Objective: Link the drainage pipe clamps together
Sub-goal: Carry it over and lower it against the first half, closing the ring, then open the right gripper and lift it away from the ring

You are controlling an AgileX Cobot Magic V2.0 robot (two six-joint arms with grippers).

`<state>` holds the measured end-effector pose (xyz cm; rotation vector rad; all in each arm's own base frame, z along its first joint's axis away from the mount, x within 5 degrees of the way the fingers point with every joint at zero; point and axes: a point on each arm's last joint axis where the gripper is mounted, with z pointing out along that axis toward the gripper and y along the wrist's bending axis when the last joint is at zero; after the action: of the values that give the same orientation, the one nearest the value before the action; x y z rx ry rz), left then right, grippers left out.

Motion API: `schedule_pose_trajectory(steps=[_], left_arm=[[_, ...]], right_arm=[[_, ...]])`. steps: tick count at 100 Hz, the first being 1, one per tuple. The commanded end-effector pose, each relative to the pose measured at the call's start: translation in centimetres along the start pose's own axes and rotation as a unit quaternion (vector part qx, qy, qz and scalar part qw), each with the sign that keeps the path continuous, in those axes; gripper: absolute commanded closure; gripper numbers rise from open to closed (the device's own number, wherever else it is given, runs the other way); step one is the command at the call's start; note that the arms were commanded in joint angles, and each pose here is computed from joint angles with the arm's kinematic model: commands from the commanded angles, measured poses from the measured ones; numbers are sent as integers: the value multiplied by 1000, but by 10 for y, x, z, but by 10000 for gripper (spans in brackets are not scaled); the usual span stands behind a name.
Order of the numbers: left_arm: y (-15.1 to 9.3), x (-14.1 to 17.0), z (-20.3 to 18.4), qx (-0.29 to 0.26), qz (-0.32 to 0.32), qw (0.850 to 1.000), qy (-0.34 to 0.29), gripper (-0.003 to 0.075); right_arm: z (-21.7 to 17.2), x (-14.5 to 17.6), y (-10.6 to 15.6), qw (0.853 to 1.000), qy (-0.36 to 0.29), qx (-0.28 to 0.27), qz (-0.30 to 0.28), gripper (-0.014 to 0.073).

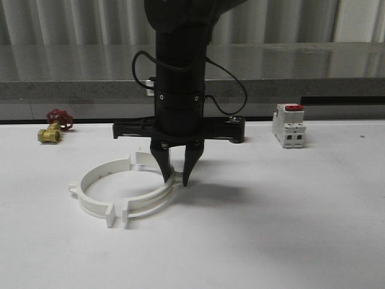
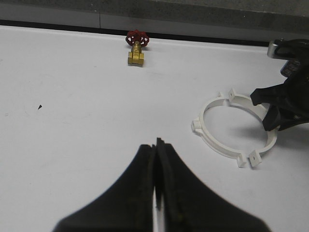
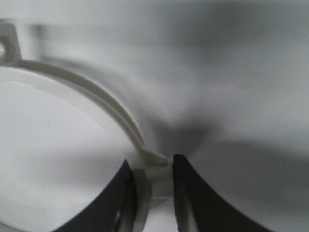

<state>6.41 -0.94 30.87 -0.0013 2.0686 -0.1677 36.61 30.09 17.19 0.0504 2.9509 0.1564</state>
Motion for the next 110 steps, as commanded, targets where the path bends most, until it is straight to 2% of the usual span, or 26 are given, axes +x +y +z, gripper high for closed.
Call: schedule_pose_trajectory(steps=[1,23,37,54,61,76,93,102,110], left_arm=[[-2,-13,-4,5,-3,999,-41,741],[-2,-13,-4,5,-3,999,-41,741],[-2,-13,-4,5,-3,999,-41,741],[-2,-13,-4,5,-3,999,-41,741],[-2,-13,-4,5,-3,999,-41,741],[-2,-13,-4,5,-3,999,-41,741],[-2,-13,-4,5,-3,999,-41,741],[-2,-13,-4,5,-3,999,-41,741],[-2,-13,-4,5,-3,999,-41,741]], right_arm=[[-31,-7,7,999,-34,-35,13,640],[-26,-7,10,998,-37,-42,35,614],[-25,-8,13,997,-47,-52,41,458],[-28,-7,12,997,-45,-51,40,193],[-33,-8,12,997,-49,-52,27,151],[-53,-6,6,998,-56,-41,6,151],[-77,2,-4,995,-67,-38,-59,165],[-91,10,-12,991,-78,-38,-98,227],[-106,17,-23,987,-84,-37,-131,340]])
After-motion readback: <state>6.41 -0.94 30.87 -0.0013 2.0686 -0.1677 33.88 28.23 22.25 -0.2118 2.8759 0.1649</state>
